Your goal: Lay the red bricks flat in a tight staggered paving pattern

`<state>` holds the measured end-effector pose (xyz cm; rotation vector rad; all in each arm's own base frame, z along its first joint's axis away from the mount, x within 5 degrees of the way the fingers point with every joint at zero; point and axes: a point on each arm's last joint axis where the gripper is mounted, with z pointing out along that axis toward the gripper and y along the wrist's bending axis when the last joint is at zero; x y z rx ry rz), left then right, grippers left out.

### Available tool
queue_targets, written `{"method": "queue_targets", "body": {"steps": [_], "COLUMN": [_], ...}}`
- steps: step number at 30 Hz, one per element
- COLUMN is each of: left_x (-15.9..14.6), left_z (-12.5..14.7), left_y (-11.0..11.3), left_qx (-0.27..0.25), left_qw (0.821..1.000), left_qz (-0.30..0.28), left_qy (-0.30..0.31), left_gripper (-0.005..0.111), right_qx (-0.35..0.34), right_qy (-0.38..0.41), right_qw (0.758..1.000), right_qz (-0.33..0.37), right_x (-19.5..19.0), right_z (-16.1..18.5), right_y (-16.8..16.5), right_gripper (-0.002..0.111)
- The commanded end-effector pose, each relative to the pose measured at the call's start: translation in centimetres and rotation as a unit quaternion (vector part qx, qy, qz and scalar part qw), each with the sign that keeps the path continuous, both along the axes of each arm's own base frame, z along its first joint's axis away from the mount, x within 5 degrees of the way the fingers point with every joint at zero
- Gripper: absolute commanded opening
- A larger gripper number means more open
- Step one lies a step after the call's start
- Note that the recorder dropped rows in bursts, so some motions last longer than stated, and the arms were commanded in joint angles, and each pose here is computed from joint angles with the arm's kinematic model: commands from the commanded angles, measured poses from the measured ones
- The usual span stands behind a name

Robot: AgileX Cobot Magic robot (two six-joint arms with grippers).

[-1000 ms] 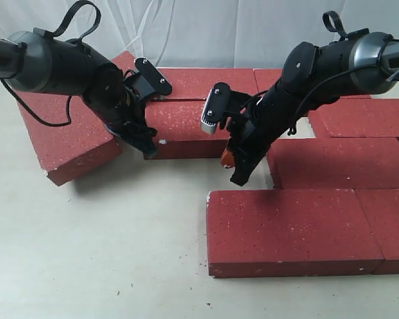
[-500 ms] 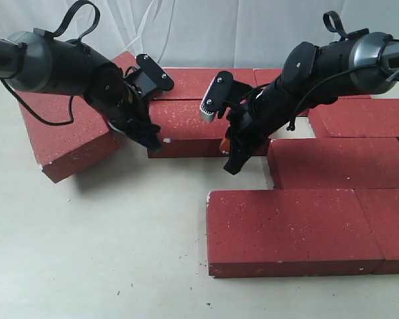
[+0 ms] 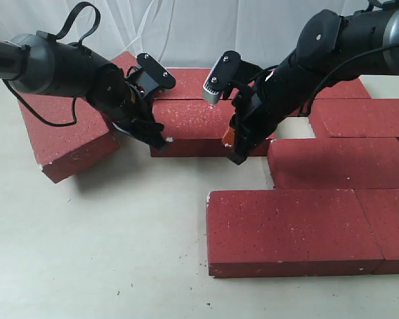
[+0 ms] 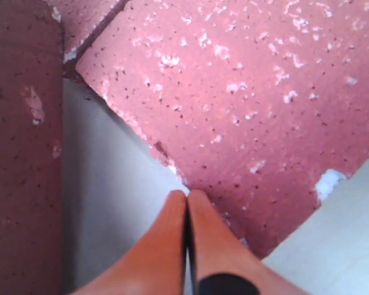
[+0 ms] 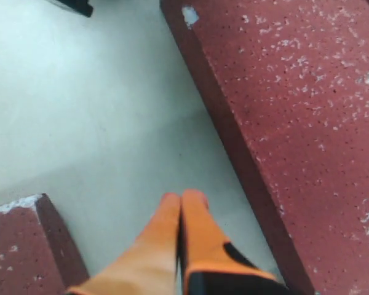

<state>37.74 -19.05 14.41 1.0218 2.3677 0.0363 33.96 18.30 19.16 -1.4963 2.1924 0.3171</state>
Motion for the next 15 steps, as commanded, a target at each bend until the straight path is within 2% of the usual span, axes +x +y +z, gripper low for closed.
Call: {"method": "queue_targets", "body": {"steps": [1,4,7,11,15], "left_x": [0.3,0.4,0.2,0.2,0.2], "left_z": [-0.6,-0.3,-0.5,-0.5,-0.5], "left_y": [-0.3,-0.5,-0.4,-0.2,-0.2], "left_qx": [-0.006,-0.026,-0.015,0.0,0.0], "left_qw": [1.0,1.0,1.0,1.0,1.0], "left_qz": [-0.005,0.008,0.006,-0.001,-0.001], "left_qy": [-0.004,-0.006,0.005,0.008,0.007], "left_gripper": [0.0,0.0,0.0,0.0,0.0], "right_qx": [-0.003,-0.009,-0.039,-0.071,-0.074], "right_qy": [-0.003,0.028,0.049,0.015,-0.027], "right_qw": [1.0,0.999,0.997,0.997,0.997], "right_qz": [0.002,0.018,0.035,0.021,-0.016], "right_x": [0.0,-0.6,-0.6,1.0,2.2], "right_z": [0.4,0.2,-1.4,-4.3,-5.3], "right_y": [-0.2,-0.3,-0.5,-0.7,-0.7], "right_gripper": [-0.001,-0.001,-0.001,-0.001,-0.001]}}
